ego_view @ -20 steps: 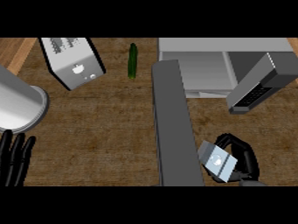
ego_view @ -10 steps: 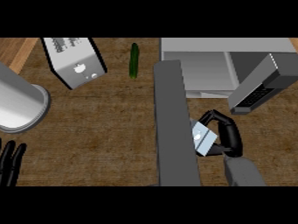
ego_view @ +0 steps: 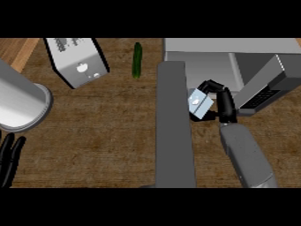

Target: Pick up the milk, place it into the microwave and close the microwave

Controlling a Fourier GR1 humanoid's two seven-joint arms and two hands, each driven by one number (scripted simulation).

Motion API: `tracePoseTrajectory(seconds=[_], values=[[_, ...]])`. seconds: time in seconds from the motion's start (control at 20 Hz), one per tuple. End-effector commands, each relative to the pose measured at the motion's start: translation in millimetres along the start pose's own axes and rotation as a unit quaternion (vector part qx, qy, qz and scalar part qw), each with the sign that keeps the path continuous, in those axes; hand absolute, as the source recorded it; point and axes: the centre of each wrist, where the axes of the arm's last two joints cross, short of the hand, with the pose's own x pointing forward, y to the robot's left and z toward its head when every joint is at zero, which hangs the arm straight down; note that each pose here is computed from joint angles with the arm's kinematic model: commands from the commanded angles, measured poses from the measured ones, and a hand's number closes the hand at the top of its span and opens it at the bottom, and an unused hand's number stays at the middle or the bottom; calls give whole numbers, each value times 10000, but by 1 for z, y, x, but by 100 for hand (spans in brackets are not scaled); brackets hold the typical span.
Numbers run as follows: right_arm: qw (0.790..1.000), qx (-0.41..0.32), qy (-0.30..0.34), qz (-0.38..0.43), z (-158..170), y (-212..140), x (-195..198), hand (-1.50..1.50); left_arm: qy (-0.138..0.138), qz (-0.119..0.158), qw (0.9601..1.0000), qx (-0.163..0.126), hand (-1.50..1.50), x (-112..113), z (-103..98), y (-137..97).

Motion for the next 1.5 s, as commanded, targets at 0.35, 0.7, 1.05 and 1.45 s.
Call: tracePoseTrajectory(seconds=[0.35,0.7,1.05,1.45], values=[[9906,-682,343,1138,-62,-29,11,150,74,179,9995,-243,-150,-4,-4,0],[9656,-1638,21,2017,-84,-42,27,150,-103,-43,9998,-151,-150,-6,-15,5],[9633,-755,111,2573,-87,-57,25,-150,-15,-225,9994,-269,-150,-14,-15,4],[9704,-262,173,2397,-85,-20,28,-150,-14,-316,9988,-386,-150,-20,-9,-5]])
